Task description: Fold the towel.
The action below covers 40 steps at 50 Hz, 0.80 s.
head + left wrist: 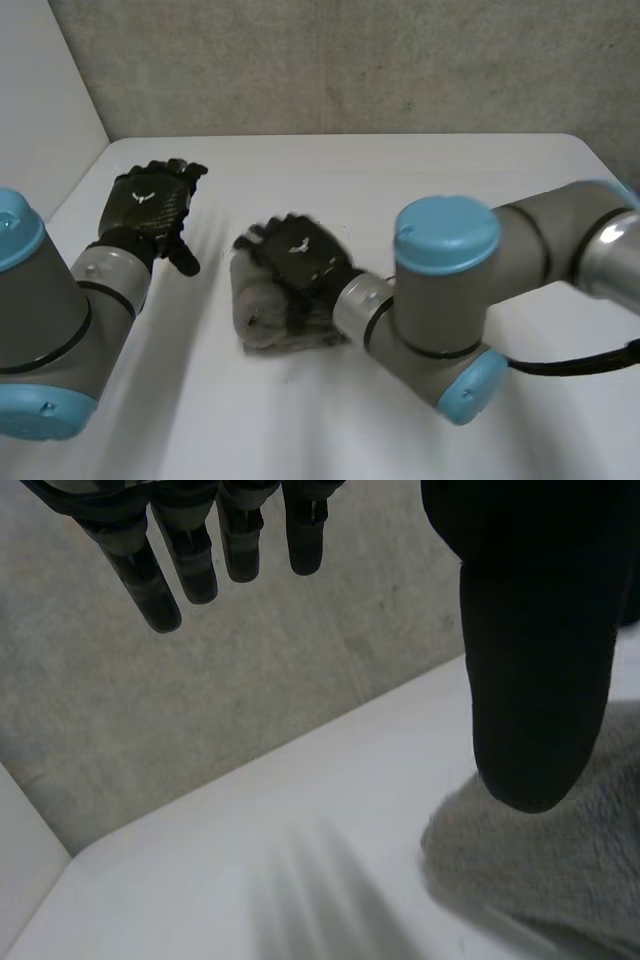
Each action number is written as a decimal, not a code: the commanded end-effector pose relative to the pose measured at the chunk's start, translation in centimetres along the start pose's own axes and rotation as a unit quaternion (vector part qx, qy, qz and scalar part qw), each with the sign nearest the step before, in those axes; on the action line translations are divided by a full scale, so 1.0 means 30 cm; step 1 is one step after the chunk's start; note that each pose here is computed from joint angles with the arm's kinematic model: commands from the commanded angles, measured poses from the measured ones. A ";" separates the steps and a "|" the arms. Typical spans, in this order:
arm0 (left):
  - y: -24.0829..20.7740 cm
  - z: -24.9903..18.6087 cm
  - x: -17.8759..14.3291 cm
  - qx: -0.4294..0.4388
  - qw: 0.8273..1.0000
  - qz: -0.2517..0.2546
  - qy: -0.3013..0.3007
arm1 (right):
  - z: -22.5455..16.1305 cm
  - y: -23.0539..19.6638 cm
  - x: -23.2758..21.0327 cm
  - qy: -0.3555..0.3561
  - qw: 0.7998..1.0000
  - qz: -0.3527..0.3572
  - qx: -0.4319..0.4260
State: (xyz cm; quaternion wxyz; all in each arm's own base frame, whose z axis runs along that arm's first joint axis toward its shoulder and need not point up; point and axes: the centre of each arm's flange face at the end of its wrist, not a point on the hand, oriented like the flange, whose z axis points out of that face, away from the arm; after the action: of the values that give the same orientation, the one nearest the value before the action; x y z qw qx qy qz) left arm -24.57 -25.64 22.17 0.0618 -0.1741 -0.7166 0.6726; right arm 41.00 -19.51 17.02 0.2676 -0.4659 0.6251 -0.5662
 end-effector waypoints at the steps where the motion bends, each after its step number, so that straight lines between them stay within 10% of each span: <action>1: -0.067 0.040 0.025 0.032 0.998 -0.054 0.010 | -0.104 -0.074 0.171 0.094 0.992 0.085 0.014; 28: 0.282 0.063 0.165 -0.180 0.982 -0.043 0.028 | 0.002 0.196 0.261 0.093 0.964 0.213 -0.132; 40: 0.077 0.050 0.174 -0.092 0.993 -0.053 0.043 | -0.058 -0.038 0.293 0.107 0.979 0.163 -0.052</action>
State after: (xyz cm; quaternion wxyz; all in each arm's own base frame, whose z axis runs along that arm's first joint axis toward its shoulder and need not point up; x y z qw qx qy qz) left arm -28.49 -25.26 14.58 0.0849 -0.1718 -0.8192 0.5405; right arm 36.34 -26.79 14.85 0.2561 -0.3125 0.7835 -0.4720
